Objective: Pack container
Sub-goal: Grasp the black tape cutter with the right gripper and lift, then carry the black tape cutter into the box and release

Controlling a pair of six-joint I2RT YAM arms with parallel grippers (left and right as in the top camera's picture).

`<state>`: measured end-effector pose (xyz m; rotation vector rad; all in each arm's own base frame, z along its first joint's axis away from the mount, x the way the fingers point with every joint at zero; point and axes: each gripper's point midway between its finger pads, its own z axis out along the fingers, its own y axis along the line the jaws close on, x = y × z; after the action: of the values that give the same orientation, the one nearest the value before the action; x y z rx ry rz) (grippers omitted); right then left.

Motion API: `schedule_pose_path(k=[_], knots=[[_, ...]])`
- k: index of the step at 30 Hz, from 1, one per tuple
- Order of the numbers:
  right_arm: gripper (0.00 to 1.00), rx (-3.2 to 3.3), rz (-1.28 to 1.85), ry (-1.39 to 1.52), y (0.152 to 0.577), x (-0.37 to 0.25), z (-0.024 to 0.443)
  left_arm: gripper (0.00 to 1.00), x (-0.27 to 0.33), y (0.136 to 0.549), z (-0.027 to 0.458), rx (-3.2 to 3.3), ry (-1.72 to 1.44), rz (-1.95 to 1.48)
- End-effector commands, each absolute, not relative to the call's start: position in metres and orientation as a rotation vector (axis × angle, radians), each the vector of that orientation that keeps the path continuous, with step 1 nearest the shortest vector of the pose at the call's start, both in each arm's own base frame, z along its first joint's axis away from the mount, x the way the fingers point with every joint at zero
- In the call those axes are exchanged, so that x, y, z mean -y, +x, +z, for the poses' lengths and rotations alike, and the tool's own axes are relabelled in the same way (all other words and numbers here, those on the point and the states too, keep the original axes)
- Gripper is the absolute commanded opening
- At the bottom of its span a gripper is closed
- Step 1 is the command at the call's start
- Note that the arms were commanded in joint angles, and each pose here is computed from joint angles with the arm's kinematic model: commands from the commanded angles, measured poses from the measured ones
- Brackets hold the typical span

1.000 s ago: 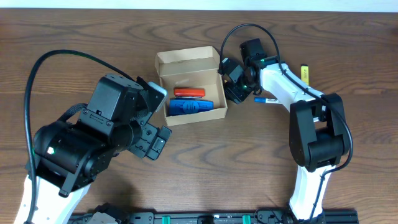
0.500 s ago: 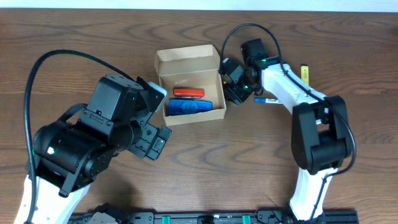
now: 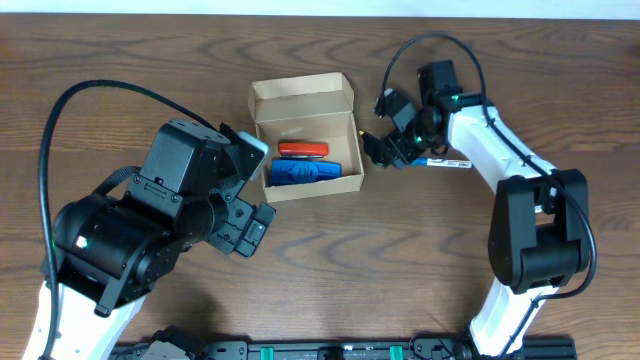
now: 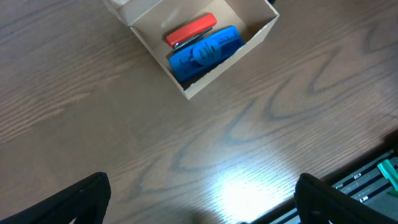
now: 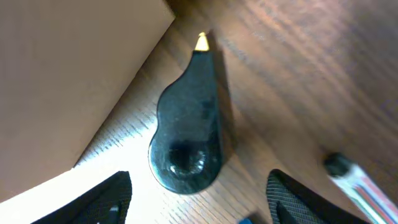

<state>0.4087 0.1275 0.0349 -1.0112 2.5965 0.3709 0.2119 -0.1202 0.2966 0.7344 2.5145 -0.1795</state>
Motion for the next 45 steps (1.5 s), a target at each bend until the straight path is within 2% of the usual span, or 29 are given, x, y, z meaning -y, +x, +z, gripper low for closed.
schedule_pose_path(k=[1,20,23,29,37,41,45], knots=[[0.74,-2.574,0.406,-1.021,0.403,-0.137,0.032,0.95,0.120,0.212,0.295,-2.528,0.716,-0.187],[0.77,-2.508,0.230,-1.003,0.404,-0.151,-0.004,0.95,0.120,0.212,0.295,-2.528,0.717,-0.186],[0.68,-2.504,0.229,-1.002,0.405,-0.151,-0.003,0.95,0.120,0.212,0.295,-2.528,0.717,-0.187],[0.40,-2.512,0.229,-0.997,0.404,-0.148,-0.005,0.95,0.120,0.212,0.295,-2.528,0.716,-0.187],[0.36,-2.526,0.240,-0.918,0.408,-0.147,0.000,0.95,0.120,0.212,0.295,-2.528,0.716,-0.187],[0.34,-2.507,0.240,-0.849,0.416,-0.143,0.026,0.95,0.120,0.212,0.295,-2.528,0.717,-0.186],[0.33,-2.433,0.165,-0.810,0.423,-0.134,0.077,0.95,0.120,0.212,0.295,-2.528,0.716,-0.187]])
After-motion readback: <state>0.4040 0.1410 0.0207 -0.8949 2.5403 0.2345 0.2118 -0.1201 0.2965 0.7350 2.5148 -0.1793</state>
